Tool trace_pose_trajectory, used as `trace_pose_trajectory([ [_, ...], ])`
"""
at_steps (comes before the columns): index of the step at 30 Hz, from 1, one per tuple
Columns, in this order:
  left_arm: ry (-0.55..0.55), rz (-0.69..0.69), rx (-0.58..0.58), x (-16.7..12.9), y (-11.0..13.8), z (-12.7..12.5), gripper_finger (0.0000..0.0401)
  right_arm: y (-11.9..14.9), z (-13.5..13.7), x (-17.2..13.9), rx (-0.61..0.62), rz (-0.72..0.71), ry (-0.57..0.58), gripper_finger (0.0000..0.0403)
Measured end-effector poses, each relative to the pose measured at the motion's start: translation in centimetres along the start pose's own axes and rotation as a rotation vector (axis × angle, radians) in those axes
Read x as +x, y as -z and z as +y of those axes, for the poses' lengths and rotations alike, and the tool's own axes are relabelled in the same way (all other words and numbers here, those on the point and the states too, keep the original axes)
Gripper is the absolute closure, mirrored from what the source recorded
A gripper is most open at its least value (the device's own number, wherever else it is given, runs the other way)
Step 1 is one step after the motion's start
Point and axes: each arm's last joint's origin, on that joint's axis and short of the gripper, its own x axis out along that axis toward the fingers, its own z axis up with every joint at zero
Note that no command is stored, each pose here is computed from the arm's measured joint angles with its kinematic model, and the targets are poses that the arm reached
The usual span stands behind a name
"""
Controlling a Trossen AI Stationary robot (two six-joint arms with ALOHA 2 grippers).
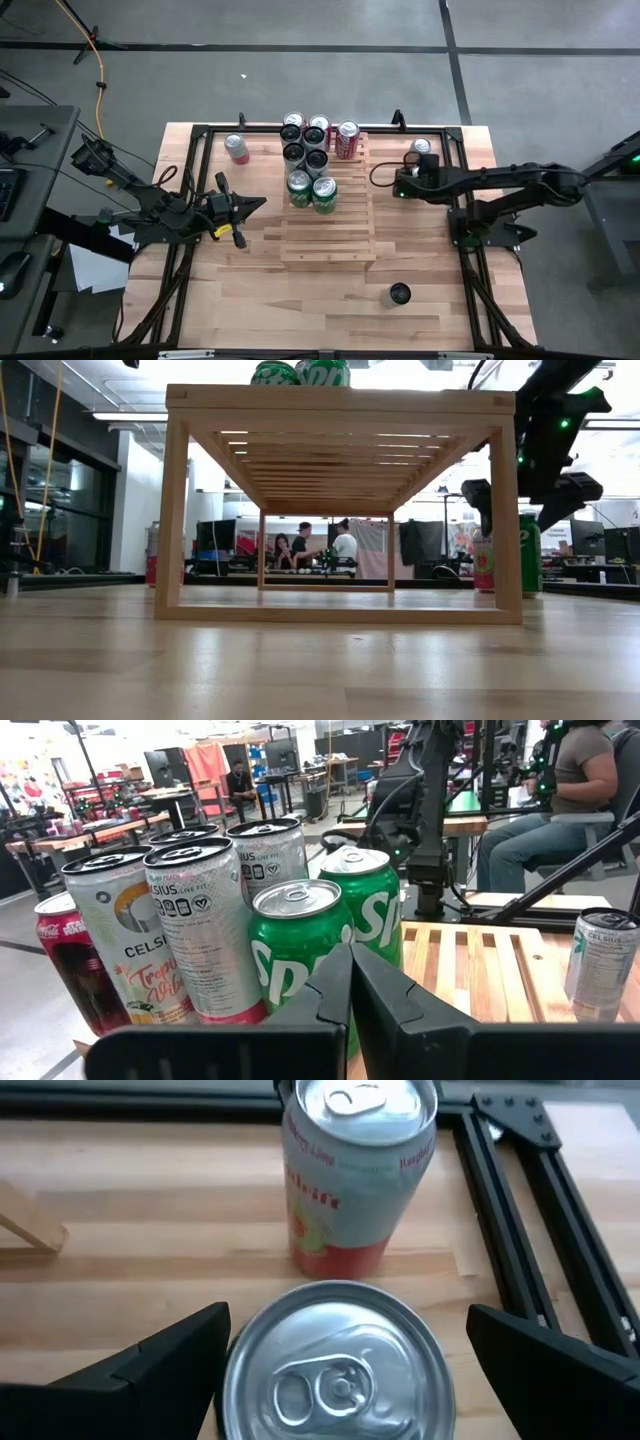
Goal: Place canned beverage on shelf
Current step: Align the top green sprite soda can with the other green sprite soda can on the shelf
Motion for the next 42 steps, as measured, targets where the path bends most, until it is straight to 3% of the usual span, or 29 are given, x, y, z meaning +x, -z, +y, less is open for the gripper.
trace_pose_trajectory([
  [12, 0.0, 0.0, 0.0, 0.0, 0.0, 0.0, 0.0401, 0.0, 0.1, 0.2, -0.055, 0.063, -0.014, 0.0016],
  [16, 0.0, 0.0, -0.001, 0.0, 0.0, 0.0, 0.0401, 0.0, 0.1, 0.2, -0.051, 0.062, -0.018, 0.0047],
  [21, 0.0, 0.0, -0.003, 0.0, 0.0, 0.0, 0.0401, 0.0, 0.2, 0.1, -0.083, 0.062, -0.024, 0.012],
  [24, 0.0, 0.0, -0.002, 0.0, 0.0, 0.0, 0.0401, -0.2, 0.2, -0.7, -0.168, 0.095, -0.023, 0.0119],
  [30, 0.0, 0.0, -0.001, 0.0, 0.0, 0.0, 0.0401, -3.3, 0.6, -5.9, -0.31, 0.07, -0.129, 0.0119],
  [37, 0.0, 0.0, -0.007, 0.0, 0.0, 0.0, 0.0401, -7.7, 1.5, -15.2, -0.388, -0.02, -0.478, 0.0119],
  [42, 0.0, 0.0, -0.025, 0.0, 0.0, 0.0, 0.0401, -7.7, 3.0, -19.5, -0.495, -0.064, -0.647, 0.0119],
])
